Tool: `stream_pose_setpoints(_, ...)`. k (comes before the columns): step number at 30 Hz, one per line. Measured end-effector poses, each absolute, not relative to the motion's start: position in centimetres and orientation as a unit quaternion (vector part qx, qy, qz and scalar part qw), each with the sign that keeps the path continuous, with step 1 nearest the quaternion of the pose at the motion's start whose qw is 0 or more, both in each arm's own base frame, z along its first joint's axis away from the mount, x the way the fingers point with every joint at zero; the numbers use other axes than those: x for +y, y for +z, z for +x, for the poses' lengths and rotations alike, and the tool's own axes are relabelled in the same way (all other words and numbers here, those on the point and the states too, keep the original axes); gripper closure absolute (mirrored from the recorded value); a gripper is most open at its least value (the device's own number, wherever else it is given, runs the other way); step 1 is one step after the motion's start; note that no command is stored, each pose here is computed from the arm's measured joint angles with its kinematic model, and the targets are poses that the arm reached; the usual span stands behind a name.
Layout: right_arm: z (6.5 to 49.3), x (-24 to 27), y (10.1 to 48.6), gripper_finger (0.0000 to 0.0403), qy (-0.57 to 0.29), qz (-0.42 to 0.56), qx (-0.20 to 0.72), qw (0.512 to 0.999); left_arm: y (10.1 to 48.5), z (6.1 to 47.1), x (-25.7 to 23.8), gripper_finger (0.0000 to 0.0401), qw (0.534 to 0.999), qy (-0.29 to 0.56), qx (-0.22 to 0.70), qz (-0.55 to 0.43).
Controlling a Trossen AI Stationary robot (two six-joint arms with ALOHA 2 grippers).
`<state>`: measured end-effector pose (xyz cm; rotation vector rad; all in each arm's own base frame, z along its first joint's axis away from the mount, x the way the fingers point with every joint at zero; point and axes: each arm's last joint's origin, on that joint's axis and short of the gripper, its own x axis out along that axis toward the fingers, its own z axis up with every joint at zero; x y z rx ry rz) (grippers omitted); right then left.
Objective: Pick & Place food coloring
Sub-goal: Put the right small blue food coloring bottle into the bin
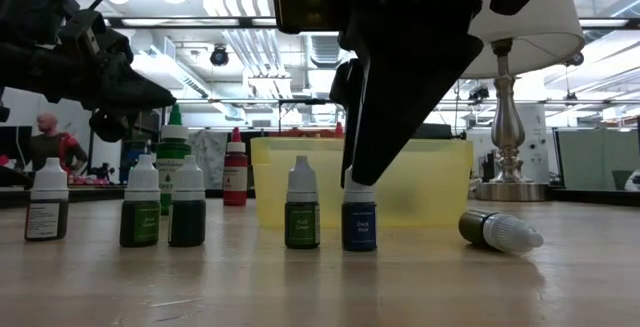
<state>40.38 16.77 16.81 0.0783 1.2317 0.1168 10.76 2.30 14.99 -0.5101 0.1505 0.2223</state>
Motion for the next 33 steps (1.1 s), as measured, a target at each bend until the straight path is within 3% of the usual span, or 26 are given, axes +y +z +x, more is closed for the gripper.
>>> stream_pose_setpoints(16,40.6,17.3,15.8,0.0215,0.057,0.056,0.578,0.812,15.0,10.8,2.3,0.0401,0.959,0.11,0.074,-0.252)
stream_pose_setpoints(25,40.7,17.3,15.8,0.0255,0.057,0.057,0.578,0.812,15.0,10.8,2.3,0.0401,0.959,0.11,0.074,-0.252)
stream_pose_setpoints(33,40.7,17.3,15.8,0.0315,0.056,0.056,0.578,0.812,15.0,10.8,2.3,0.0401,0.959,0.11,0.074,-0.252)
